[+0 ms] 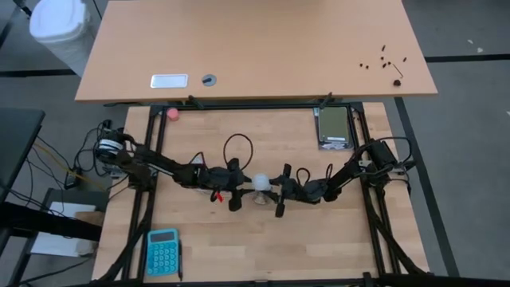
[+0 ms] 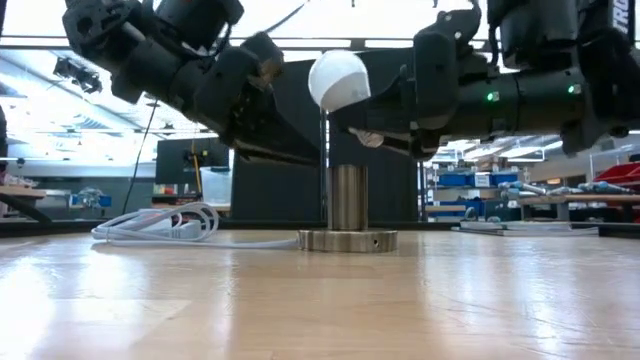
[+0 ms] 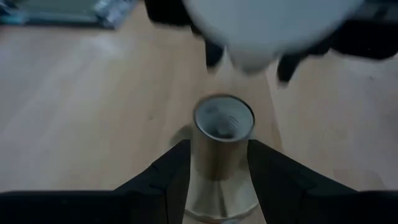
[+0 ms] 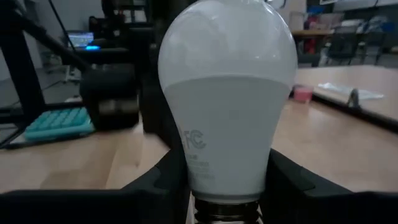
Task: Screw lightbulb
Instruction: Insert the lightbulb into the lamp holder
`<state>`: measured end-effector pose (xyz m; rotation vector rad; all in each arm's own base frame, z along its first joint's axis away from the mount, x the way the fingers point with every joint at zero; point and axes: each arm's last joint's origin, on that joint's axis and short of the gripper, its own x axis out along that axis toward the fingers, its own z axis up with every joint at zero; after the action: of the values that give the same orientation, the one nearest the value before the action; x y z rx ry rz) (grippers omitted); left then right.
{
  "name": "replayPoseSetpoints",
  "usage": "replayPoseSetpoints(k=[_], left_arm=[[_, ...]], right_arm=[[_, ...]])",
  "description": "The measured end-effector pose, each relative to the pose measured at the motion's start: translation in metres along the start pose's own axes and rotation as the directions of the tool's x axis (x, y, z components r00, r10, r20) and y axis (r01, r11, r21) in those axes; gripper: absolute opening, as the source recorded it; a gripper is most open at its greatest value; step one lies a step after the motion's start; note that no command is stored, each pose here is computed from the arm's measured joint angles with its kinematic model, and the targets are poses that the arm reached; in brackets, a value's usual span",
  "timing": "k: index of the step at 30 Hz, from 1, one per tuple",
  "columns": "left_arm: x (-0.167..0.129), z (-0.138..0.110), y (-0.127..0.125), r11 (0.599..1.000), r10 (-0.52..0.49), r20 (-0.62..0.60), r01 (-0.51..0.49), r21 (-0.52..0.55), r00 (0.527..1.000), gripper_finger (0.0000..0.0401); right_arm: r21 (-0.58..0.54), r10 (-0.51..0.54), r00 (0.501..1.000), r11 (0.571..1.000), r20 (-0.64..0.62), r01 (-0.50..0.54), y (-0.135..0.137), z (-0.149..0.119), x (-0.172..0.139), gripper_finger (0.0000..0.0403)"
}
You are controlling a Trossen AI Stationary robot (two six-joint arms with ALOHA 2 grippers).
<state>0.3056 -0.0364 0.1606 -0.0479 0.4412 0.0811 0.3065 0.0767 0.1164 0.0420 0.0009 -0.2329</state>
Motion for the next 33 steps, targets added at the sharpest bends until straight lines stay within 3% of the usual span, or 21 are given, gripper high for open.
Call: replayPoseSetpoints(k=[8,23,29,33], left_arm=[[-0.021,0.025,0.003,0.997,0.053,0.107,-0.058,0.046,0.993,0.0166],[-0.014,0.023,0.010,0.998,0.026,0.114,-0.034,0.061,0.993,0.0166],[-0.014,0.022,0.009,0.998,-0.015,0.093,0.008,0.068,0.996,0.0166],[-0.014,0.021,0.009,0.998,-0.012,0.087,0.006,0.069,0.996,0.0166]], right_arm=[[0.010,0.037,0.999,0.999,-0.030,-0.037,-0.010,-0.003,0.006,0.0154],[-0.018,0.051,0.992,0.998,-0.112,-0.053,-0.019,-0.010,0.010,0.0158],[-0.072,0.050,0.991,0.996,-0.125,-0.059,-0.019,-0.012,0.010,0.0186],[-0.072,0.106,0.986,0.991,-0.129,-0.116,-0.018,-0.012,0.010,0.0217]])
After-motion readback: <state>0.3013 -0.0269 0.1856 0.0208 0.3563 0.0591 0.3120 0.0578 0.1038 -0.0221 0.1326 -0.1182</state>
